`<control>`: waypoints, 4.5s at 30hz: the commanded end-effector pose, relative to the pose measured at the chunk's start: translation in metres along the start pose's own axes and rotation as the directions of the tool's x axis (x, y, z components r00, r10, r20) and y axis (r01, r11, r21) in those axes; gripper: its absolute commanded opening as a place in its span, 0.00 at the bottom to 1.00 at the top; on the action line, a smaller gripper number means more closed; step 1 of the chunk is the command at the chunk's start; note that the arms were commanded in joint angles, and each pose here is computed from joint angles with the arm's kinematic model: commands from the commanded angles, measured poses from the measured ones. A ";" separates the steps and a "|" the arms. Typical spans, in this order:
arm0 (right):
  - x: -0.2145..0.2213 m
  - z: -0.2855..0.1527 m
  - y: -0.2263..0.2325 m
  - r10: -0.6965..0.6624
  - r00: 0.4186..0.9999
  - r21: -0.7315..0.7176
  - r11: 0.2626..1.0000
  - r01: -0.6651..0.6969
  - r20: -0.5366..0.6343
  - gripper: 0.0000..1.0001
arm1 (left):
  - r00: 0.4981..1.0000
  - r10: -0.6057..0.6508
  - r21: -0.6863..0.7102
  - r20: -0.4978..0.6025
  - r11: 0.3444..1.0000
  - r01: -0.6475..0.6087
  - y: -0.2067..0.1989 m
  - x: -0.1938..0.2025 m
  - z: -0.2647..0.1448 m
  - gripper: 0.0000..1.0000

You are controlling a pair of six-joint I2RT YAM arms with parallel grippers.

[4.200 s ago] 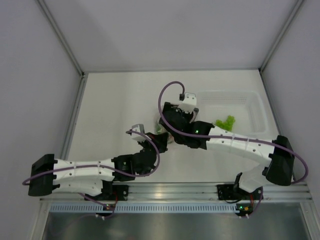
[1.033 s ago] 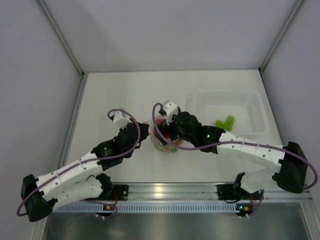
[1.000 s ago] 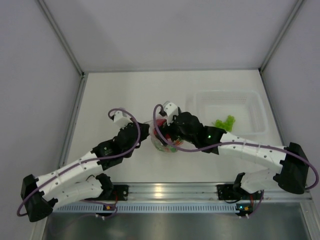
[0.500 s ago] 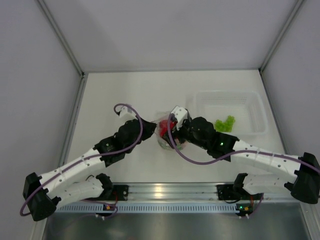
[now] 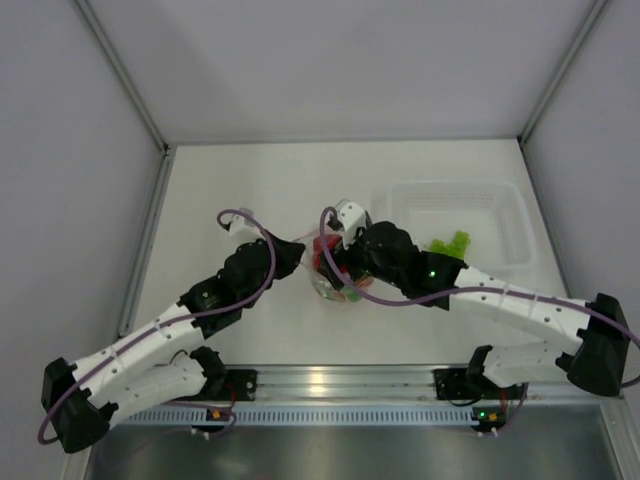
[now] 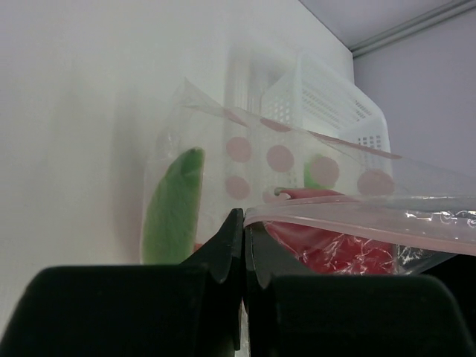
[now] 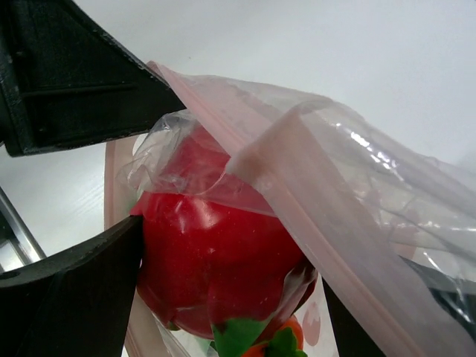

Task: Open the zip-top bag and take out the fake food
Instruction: Pick up the fake fruit from the zipper food storage bag.

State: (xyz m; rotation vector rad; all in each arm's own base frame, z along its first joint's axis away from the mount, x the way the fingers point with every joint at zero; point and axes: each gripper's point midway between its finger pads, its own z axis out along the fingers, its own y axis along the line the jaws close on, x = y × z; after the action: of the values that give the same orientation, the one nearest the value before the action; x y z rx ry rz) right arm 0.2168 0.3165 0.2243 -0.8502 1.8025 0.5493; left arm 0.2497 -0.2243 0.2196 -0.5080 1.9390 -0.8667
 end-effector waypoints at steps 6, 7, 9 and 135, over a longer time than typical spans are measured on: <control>-0.011 0.012 -0.013 0.024 0.988 0.110 0.994 -0.007 -0.151 0.00 | 0.972 0.150 0.007 0.180 0.988 -0.154 0.007 -0.054 -0.012 0.00; -0.009 0.013 -0.015 0.031 0.985 0.126 0.992 -0.010 -0.169 0.00 | 0.974 0.149 0.027 0.168 0.987 -0.156 0.002 -0.052 -0.012 0.00; -0.002 0.017 -0.018 0.048 0.972 0.159 0.987 -0.011 -0.229 0.00 | 0.980 0.155 0.110 0.129 0.979 -0.169 -0.013 -0.043 -0.012 0.00; -0.007 0.065 -0.079 0.590 0.707 0.684 0.327 -0.651 0.390 0.00 | 0.985 0.072 0.005 0.155 0.997 -0.074 0.002 0.068 -0.015 0.00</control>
State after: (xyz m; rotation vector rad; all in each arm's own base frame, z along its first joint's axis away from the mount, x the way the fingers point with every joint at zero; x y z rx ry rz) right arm 0.2911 0.3235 0.1640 0.3144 2.1378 0.0239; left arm 0.2134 -0.2432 0.1825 -0.4726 1.7786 -0.6382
